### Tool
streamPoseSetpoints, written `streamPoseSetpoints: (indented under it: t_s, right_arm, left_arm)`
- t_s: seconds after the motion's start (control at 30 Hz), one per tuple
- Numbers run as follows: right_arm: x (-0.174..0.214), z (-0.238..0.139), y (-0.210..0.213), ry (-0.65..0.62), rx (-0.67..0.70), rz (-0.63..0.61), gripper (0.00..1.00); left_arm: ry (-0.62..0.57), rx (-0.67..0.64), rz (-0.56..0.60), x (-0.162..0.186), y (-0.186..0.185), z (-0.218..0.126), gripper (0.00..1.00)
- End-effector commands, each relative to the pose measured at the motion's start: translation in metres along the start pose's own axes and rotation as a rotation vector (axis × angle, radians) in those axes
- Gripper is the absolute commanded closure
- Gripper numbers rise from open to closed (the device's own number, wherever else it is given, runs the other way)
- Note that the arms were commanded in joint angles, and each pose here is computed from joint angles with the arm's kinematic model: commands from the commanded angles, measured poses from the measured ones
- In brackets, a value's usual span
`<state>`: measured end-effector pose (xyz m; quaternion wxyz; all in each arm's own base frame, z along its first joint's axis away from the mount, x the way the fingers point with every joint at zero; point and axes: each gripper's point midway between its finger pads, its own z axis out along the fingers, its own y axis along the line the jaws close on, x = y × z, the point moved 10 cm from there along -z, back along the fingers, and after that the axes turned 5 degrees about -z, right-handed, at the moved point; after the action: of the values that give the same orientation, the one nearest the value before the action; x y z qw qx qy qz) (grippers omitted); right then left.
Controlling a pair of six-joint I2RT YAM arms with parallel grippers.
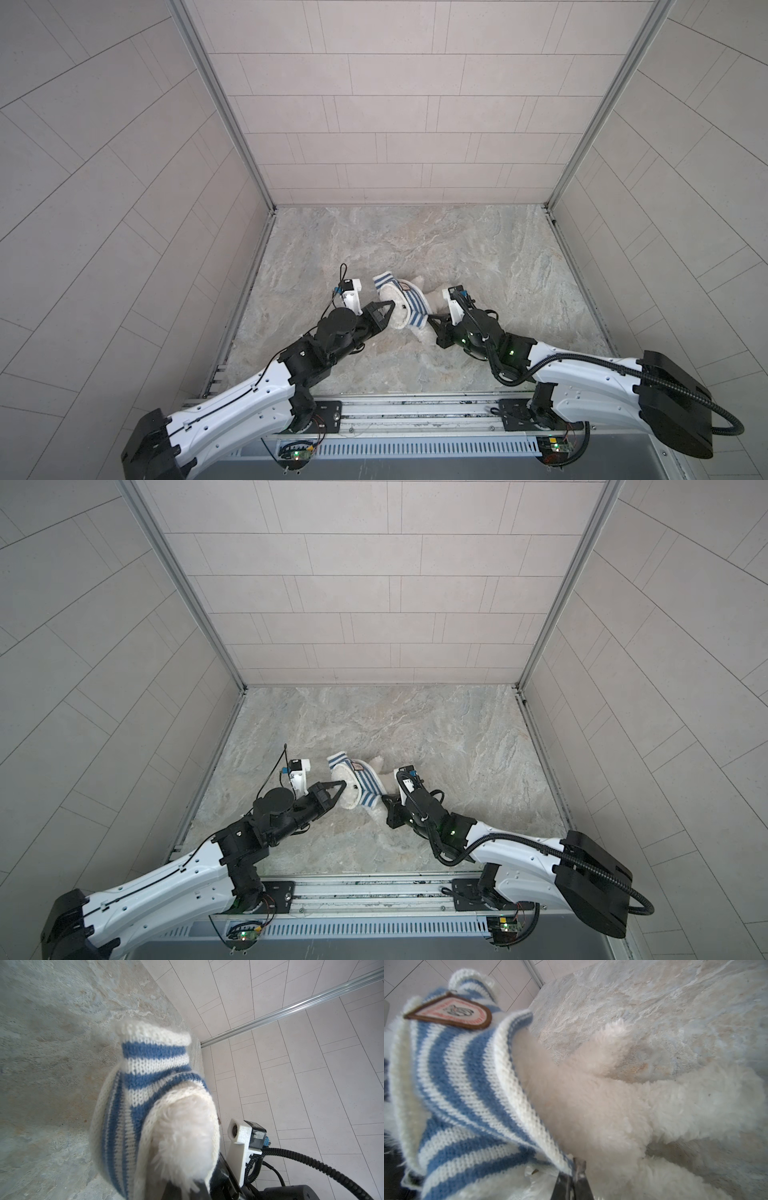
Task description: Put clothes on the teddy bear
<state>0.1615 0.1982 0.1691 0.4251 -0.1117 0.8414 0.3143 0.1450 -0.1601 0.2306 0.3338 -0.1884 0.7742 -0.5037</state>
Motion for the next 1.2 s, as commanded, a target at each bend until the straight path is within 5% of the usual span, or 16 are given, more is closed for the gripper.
streamPoseSetpoints:
  t_s: [0.0, 0.27, 0.43, 0.67, 0.93, 1.17]
  right_arm:
    - [0.026, -0.003, -0.033, 0.072, 0.197, 0.046, 1.00]
    - [0.012, -0.010, -0.024, 0.069, 0.154, 0.018, 0.99]
    - [-0.012, -0.019, 0.001, -0.009, -0.056, -0.053, 0.75]
    - [-0.055, -0.052, 0.023, -0.032, -0.090, -0.137, 0.44]
    - [-0.069, -0.034, 0.011, -0.049, -0.163, 0.073, 0.47]
    - [-0.081, -0.022, 0.018, -0.058, -0.238, 0.105, 0.50]
  left_arm:
    - [-0.062, 0.113, 0.040, -0.011, -0.018, -0.008, 1.00]
    - [0.112, 0.051, 0.452, -0.009, -0.025, -0.006, 1.00]
    - [0.147, -0.005, 0.692, -0.009, -0.022, -0.010, 1.00]
    - [0.183, 0.035, 0.866, -0.005, -0.027, -0.016, 1.00]
    - [0.193, 0.124, 0.955, 0.005, -0.025, -0.020, 1.00]
    - [0.215, 0.137, 0.991, 0.011, -0.026, -0.019, 1.00]
